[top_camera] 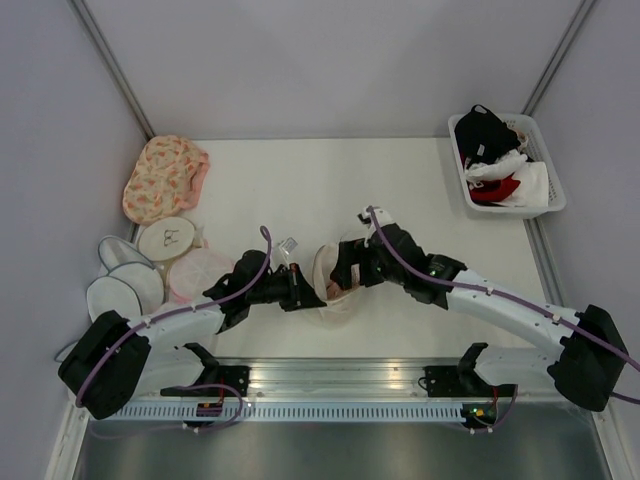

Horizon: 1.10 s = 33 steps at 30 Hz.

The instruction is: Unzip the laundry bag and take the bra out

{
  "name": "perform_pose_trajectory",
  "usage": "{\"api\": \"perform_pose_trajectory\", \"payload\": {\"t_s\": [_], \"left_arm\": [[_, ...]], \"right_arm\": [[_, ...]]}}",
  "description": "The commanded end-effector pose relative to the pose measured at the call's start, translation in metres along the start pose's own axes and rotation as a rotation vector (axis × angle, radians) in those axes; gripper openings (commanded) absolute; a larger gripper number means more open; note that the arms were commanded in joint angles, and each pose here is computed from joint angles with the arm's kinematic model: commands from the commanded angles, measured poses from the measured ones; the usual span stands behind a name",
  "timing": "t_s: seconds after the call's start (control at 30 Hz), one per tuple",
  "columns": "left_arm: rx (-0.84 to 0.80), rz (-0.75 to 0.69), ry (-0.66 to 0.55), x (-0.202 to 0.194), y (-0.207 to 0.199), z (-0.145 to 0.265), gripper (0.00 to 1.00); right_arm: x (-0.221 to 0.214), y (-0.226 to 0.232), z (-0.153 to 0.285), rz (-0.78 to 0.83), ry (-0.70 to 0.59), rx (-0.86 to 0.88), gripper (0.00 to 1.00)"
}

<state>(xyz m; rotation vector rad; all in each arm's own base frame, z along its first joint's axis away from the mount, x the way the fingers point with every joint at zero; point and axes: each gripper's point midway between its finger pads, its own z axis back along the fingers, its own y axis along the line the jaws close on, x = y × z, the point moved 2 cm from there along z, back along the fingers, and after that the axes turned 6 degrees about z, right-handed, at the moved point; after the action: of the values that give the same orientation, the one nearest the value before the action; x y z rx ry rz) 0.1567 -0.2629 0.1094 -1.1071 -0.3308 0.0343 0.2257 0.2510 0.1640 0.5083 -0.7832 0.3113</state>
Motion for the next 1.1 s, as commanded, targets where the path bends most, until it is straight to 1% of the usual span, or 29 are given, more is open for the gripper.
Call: {"api": "perform_pose_trajectory", "payload": {"t_s": [0.0,0.1,0.2,0.23,0.3,0.33,0.6,0.77,0.9,0.97,1.0,1.07], "left_arm": [[-0.039,-0.033,-0.035,0.006,-0.006,0.000,0.02],[-0.056,-0.023,-0.035,0.004,-0.006,0.000,0.02],[-0.062,-0.016,-0.032,0.001,-0.004,0.000,0.02],[-0.063,-0.017,-0.031,0.001,-0.004,0.001,0.02],[-0.061,-0.014,-0.029,0.000,-0.002,0.001,0.02],[-0.060,-0.011,-0.028,-0.001,-0.001,0.001,0.02],[-0.065,-0.001,-0.026,-0.004,0.000,0.002,0.02],[-0.072,0.011,-0.031,-0.003,0.001,0.001,0.02],[-0.093,0.024,-0.015,-0.005,-0.001,-0.002,0.02],[-0.100,0.029,-0.010,-0.006,0.000,-0.003,0.02],[-0.102,0.031,-0.007,-0.007,-0.001,-0.003,0.02],[-0.105,0.032,-0.006,-0.007,-0.001,-0.003,0.02]], "right_arm": [[-0.005,0.055,0.006,-0.014,-0.043,0.170,0.97],[-0.024,0.058,-0.001,-0.008,-0.010,0.144,0.95],[-0.028,0.049,-0.004,-0.021,-0.003,0.081,0.93],[-0.032,0.045,-0.006,-0.020,0.014,0.057,0.90],[-0.029,0.040,-0.007,-0.022,0.002,0.010,0.85],[-0.033,0.037,-0.008,-0.018,0.016,-0.009,0.81],[-0.053,0.034,-0.013,-0.040,0.084,-0.063,0.56],[-0.078,0.038,-0.009,-0.013,0.166,-0.096,0.55],[-0.105,0.033,-0.020,0.021,0.239,-0.136,0.55],[-0.110,0.033,-0.026,0.025,0.244,-0.141,0.52],[-0.115,0.031,-0.030,0.032,0.256,-0.154,0.38],[-0.115,0.029,-0.036,0.032,0.242,-0.172,0.17]]}}
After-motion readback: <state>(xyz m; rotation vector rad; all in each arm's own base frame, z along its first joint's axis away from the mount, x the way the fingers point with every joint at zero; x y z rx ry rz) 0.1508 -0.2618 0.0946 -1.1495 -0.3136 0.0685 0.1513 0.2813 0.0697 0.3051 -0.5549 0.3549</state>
